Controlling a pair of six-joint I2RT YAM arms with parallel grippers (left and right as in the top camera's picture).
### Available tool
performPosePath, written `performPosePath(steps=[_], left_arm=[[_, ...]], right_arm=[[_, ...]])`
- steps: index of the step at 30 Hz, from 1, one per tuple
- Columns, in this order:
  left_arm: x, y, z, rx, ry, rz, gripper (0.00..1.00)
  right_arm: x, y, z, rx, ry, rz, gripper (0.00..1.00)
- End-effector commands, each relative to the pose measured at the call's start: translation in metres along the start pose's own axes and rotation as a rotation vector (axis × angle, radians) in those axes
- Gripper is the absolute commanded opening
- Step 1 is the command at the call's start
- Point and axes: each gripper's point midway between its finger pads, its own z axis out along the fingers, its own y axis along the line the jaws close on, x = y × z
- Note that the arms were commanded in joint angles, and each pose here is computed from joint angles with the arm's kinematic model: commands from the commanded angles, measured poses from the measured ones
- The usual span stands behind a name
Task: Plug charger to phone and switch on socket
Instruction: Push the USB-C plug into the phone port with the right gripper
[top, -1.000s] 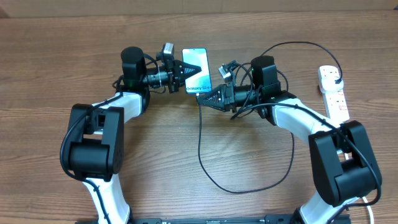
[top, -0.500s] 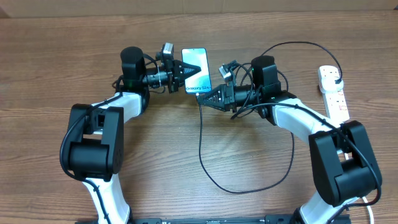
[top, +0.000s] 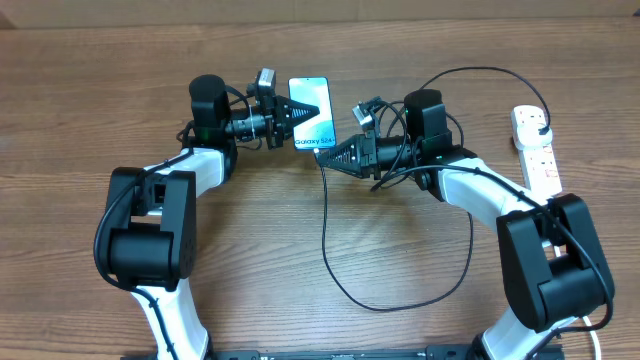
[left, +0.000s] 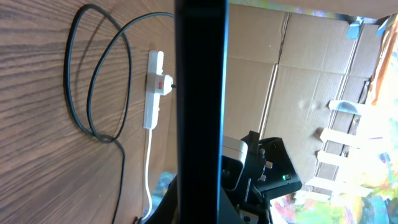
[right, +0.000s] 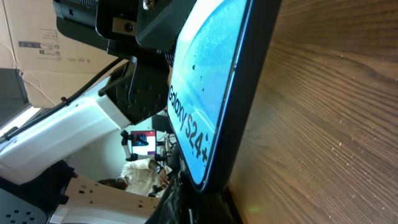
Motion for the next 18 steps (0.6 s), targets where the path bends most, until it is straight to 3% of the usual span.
performPosePath(steps=[1,18], left_arm=[[0.006,-0.009,0.002,0.014,0.045,0.030,0.04],[0.014,-0.012,0.014,0.019,0.064,0.106,0.04]], right_arm=[[-0.008,-0.005,-0.005,0.024,-0.043,0.016,0.04],[-0.018,-0.009,-0.006,0.055,-0.098,0.051,0.04]])
